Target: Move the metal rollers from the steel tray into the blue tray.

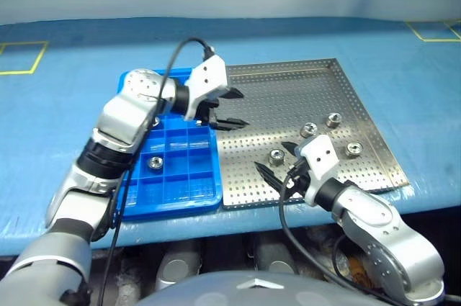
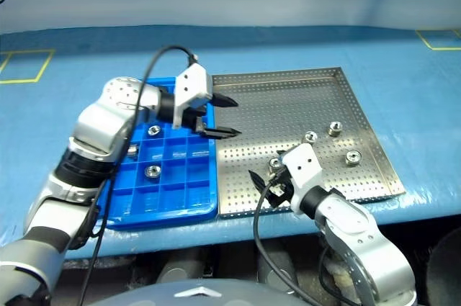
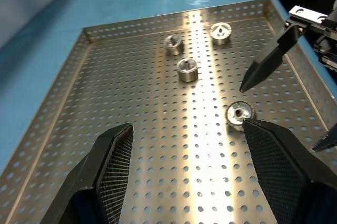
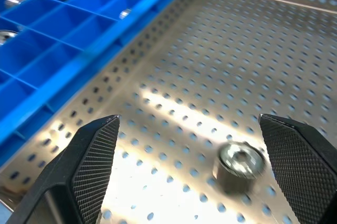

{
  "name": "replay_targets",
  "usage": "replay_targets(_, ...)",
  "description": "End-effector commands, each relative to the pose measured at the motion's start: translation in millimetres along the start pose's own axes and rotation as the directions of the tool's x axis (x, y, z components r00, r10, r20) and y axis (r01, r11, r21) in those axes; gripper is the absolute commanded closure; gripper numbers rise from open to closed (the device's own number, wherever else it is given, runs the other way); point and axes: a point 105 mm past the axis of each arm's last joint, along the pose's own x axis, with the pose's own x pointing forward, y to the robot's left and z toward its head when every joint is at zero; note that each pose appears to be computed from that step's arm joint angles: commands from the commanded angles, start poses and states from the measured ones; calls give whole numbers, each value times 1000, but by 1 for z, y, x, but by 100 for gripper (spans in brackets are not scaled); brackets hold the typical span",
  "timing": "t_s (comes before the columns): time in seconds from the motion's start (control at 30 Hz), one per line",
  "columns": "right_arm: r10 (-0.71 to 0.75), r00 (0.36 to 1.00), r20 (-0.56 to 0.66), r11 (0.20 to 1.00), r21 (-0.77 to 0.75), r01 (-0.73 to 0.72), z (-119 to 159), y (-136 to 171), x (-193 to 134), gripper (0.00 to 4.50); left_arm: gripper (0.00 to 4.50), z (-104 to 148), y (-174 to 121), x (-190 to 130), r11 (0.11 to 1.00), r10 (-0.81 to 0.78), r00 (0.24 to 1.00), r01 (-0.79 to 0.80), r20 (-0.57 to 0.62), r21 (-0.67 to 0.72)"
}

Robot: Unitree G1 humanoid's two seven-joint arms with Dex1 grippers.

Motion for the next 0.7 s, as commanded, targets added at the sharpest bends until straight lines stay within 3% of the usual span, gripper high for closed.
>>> replay_targets(0.03, -75, 996, 40, 997, -14, 75, 7, -5, -15, 0, 86, 3, -3, 26, 995, -77, 997, 77, -4, 63)
replay_targets(0.23, -171, 985, 27, 984, 55, 169, -8, -5, -19, 0, 86, -26, -13, 61, 983, -161, 984, 167, -78, 77)
replay_targets(0.67, -189, 980, 64, 980, 72, 184, -3, -1, -16, 0, 86, -70, -16, 80, 989, -141, 975, 148, -170, 30)
replay_targets(0.7, -188, 980, 69, 981, 70, 183, -2, -1, -15, 0, 104, -74, -16, 80, 989, -140, 973, 147, -186, 29)
